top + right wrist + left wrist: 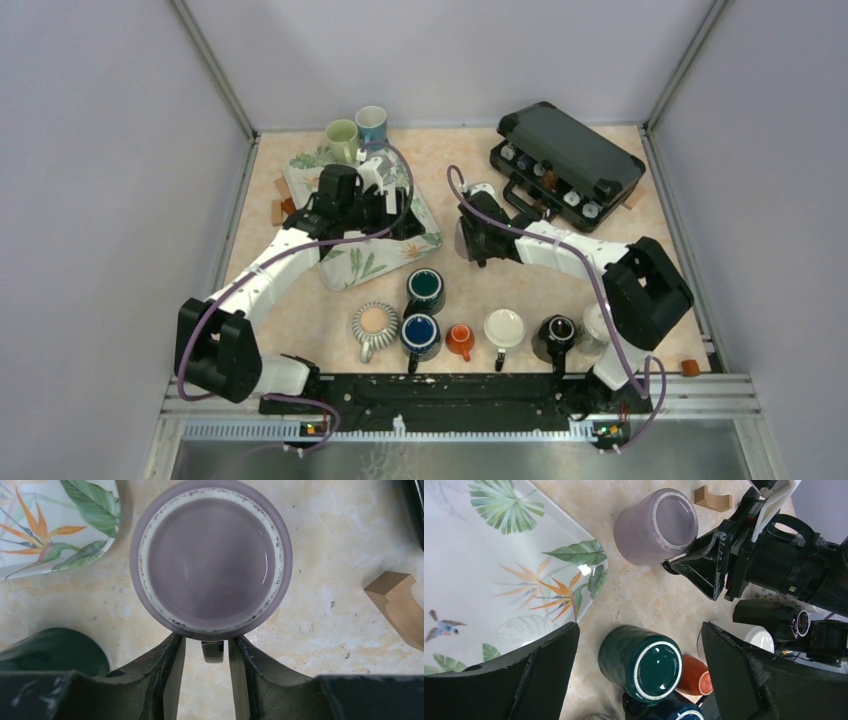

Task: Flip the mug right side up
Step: Turn over the cup at the center of the board.

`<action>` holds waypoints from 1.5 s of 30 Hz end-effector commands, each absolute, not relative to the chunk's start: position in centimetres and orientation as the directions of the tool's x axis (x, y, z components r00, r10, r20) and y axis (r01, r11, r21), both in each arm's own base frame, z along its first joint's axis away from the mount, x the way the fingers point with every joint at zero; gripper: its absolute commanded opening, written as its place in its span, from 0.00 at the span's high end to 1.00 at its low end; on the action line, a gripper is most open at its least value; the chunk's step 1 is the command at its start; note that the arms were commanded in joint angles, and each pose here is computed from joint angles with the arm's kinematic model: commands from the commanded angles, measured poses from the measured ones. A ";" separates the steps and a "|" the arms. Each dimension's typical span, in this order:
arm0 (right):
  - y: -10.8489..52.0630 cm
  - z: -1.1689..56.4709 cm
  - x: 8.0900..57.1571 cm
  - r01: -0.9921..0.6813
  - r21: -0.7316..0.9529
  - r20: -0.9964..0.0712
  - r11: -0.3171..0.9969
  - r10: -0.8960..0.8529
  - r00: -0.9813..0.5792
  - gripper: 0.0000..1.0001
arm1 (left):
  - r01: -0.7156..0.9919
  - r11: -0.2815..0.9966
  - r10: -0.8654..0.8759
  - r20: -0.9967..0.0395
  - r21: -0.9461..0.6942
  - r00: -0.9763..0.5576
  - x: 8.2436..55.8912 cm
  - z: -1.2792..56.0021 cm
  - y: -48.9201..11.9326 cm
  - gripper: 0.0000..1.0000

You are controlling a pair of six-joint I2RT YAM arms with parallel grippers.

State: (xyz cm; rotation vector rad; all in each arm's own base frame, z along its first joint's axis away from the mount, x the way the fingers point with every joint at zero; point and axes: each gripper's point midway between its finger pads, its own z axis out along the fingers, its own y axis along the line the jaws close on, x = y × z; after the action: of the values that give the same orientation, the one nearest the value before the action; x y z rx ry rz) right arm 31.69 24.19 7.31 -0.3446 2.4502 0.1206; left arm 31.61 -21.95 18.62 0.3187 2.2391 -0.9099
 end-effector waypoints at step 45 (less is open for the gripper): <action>26.4 9.4 34.4 -0.246 -0.009 -0.700 0.969 -0.181 -0.690 0.87 | 0.467 0.669 -0.067 -0.672 -0.579 -0.738 31.7 19.1 -22.6 0.02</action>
State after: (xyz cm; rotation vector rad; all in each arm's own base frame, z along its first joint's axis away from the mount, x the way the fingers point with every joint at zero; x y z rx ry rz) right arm 32.57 24.32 6.77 -0.3354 2.4356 0.0507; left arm 31.37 -22.12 18.66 0.3120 2.2387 -0.9535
